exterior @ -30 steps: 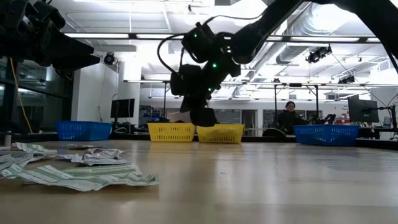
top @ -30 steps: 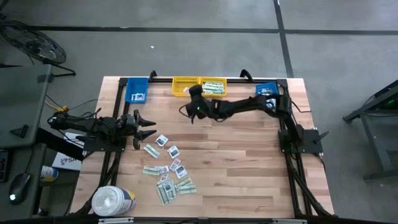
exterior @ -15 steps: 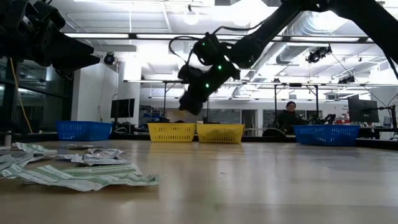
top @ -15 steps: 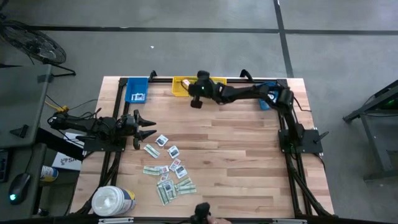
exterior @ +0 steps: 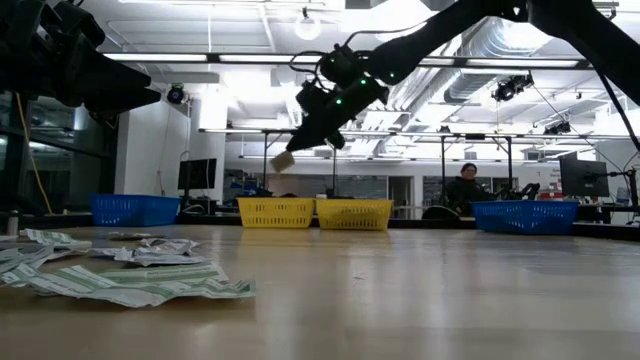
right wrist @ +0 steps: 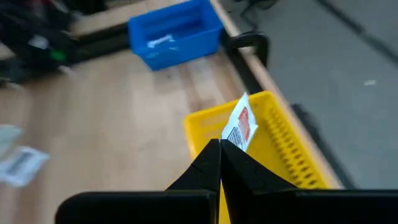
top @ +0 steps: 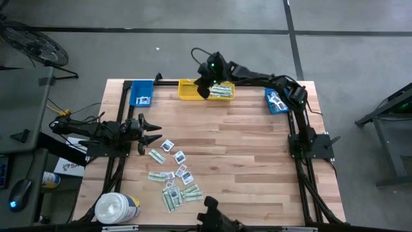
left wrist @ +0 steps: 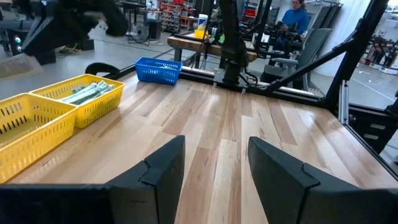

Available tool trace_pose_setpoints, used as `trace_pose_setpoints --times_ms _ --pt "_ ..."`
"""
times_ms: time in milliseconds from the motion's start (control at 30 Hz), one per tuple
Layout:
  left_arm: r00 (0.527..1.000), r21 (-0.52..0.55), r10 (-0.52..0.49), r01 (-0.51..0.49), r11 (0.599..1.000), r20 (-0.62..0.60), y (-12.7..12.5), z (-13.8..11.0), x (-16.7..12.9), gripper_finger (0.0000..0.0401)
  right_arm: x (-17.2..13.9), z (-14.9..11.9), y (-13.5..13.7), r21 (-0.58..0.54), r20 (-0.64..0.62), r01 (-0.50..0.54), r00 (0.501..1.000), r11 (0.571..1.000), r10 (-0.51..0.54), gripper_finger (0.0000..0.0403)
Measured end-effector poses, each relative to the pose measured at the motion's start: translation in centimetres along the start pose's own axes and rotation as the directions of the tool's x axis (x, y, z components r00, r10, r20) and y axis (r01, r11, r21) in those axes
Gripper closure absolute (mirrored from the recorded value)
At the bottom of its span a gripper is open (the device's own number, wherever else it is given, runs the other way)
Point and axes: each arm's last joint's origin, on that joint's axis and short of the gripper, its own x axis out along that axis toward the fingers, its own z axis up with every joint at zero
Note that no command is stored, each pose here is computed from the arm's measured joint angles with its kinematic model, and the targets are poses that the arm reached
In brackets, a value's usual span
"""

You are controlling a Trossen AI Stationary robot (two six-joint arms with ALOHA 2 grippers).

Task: Pick & Place First Aid Supplies
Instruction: Put the orange ointment pack into the left yellow bin, then put the green bandage pack into the right yellow bin

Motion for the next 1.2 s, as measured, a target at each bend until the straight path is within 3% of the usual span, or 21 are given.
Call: trace_pose_setpoints --times_ms 267,633,833,1200 --pt "1.000 0.000 0.000 0.000 1.000 0.000 0.0 0.0 0.0 0.0224 0.1 -1.4 -1.6 0.170 -0.039 -0.106 0.993 0.980 0.114 0.0403" --pt "1.000 0.000 0.001 -0.001 1.000 0.000 0.0 0.0 0.0 0.0224 2.8 -3.8 -2.4 0.281 -0.096 -0.039 0.993 0.959 0.069 0.0403" --pt "1.000 0.000 0.000 0.000 1.000 0.000 0.0 0.0 0.0 0.0224 2.7 -3.4 -2.2 0.281 -0.081 -0.016 0.996 0.959 0.040 0.0400" --pt "1.000 0.000 0.001 -0.001 1.000 -0.001 0.0 0.0 0.0 0.0224 2.7 -3.6 -1.8 0.270 -0.114 0.052 0.993 0.961 -0.021 0.0310"
